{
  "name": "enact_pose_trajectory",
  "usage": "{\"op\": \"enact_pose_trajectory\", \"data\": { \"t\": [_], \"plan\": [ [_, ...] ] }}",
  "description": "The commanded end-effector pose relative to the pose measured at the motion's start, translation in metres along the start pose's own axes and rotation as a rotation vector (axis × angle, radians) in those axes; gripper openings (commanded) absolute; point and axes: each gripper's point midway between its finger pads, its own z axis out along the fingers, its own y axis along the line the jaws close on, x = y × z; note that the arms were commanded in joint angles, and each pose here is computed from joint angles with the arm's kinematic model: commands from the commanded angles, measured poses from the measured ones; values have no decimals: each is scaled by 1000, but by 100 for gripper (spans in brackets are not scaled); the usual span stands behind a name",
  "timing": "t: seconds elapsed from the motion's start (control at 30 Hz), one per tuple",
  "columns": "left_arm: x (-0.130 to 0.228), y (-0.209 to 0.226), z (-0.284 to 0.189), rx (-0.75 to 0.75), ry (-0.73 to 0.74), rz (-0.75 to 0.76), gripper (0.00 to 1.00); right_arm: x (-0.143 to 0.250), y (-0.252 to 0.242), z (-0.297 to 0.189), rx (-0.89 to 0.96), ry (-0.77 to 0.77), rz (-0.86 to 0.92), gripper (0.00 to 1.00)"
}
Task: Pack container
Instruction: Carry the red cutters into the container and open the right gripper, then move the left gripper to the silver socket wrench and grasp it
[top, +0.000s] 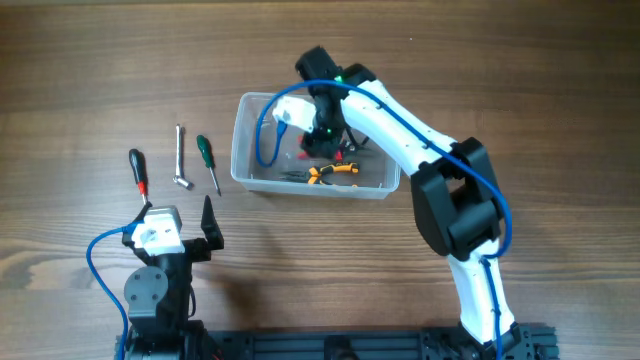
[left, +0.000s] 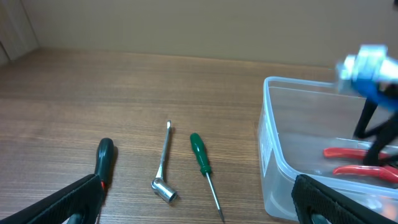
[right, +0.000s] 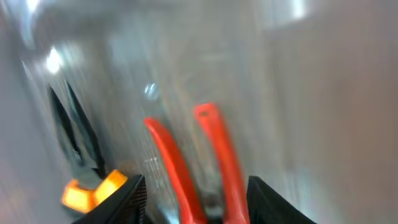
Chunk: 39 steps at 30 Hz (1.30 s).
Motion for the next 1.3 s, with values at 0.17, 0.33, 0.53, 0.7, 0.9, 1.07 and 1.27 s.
{"op": "enact_pose_trajectory", "data": {
  "t": [0.17,0.33,0.53,0.7,0.9,1.07,1.27],
  "plan": [
    [1,2,0,-11,-4,15,100,64,-90,-266,516,-307,851,59],
    [1,2,0,-11,-4,15,100,227,-137,-302,628,-180,1219,69],
    [1,2,0,-11,-4,15,100,316,-147,-315,639,-170,1432,100],
    [1,2,0,-11,-4,15,100,317,-146,-315,637,-168,1433,100],
    [1,2,0,-11,-4,15,100,317,-146,-315,636,-168,1432,100],
    [1,3,0,-12,-5,15,100,317,-146,-315,637,-168,1433,100],
    [-17,-3,-3,19,-51,-167,100,317,-146,-315,637,-168,1433,99]
  ]
}}
